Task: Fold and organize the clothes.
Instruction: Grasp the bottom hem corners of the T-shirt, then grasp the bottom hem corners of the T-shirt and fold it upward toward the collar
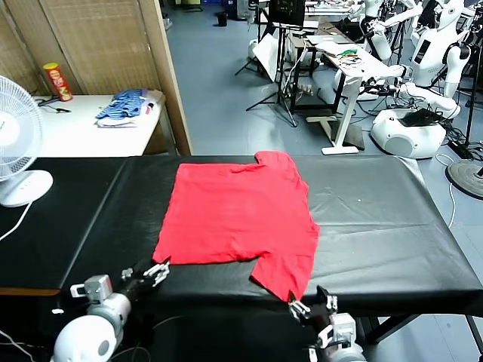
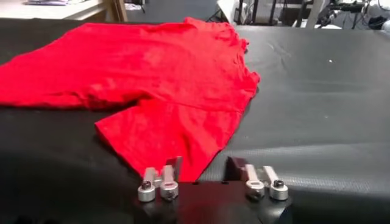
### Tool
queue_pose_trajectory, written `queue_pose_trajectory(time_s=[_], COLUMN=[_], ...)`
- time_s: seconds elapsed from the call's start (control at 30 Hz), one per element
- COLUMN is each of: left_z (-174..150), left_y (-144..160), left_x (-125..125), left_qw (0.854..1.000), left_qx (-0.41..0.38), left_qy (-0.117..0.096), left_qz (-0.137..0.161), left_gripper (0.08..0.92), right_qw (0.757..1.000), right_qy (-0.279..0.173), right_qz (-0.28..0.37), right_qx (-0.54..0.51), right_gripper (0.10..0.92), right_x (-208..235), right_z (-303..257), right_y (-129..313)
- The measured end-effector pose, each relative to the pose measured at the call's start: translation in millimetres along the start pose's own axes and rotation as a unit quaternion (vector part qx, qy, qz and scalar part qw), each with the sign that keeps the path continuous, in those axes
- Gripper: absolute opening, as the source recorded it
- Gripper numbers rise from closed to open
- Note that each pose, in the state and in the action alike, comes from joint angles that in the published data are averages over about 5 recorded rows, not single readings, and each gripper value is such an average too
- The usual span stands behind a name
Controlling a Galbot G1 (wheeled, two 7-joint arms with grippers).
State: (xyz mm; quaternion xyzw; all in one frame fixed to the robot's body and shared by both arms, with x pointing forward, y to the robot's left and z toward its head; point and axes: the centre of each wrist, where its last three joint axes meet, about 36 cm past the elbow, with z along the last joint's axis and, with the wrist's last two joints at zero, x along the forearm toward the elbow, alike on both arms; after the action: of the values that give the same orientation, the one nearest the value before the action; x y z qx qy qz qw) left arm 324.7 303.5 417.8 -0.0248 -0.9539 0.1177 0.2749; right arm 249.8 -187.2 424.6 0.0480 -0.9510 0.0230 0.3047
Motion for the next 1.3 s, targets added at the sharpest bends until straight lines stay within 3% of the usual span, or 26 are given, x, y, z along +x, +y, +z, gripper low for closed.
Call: queue_pose_trajectory(time_s=[0.1,0.17,0.37,0.6,0.73,0.93,1.13,1.3], left_z=[0.9,1.6,2.3,-3.3,-8.8,-20.7,-35.5,-41.7], left_y=[-1.2,-2.8,-11.6,-23.1,-30.0,-33.9,-34.6,-36.1], left_x=[0.4,1.9,12.0,35.9,40.4,27.3,7.5,-10.8], left_qw=[1.0,1.0,1.0,1.0,0.999,0.996,0.993,0.991], left_qx=[0.002,0.002,-0.001,-0.007,0.0,0.001,0.004,-0.005], left_qy=[0.002,0.002,0.003,-0.005,-0.03,-0.081,-0.115,-0.13], left_qz=[0.005,0.007,0.012,0.019,0.024,0.035,0.029,0.022], left_gripper=[0.185,0.134,0.125,0.125,0.125,0.125,0.125,0.125], right_qw=[1.0,1.0,1.0,0.996,0.99,0.979,0.976,0.976], right_qy=[0.0,0.0,-0.016,-0.089,-0.141,-0.202,-0.217,-0.212], right_qz=[0.008,0.012,0.017,0.004,-0.005,-0.01,-0.014,-0.009], right_qx=[-0.002,-0.003,-0.002,-0.001,0.005,0.022,0.033,0.04], right_gripper=[0.122,0.122,0.122,0.122,0.122,0.122,0.122,0.122], right_x=[5.6,10.9,32.0,26.9,-4.0,-59.7,-107.9,-139.5], right_z=[-1.3,-3.0,-11.0,-23.6,-28.3,-40.3,-50.9,-55.7], right_y=[-1.8,-3.0,-9.6,-28.2,-39.3,-55.1,-62.8,-71.3])
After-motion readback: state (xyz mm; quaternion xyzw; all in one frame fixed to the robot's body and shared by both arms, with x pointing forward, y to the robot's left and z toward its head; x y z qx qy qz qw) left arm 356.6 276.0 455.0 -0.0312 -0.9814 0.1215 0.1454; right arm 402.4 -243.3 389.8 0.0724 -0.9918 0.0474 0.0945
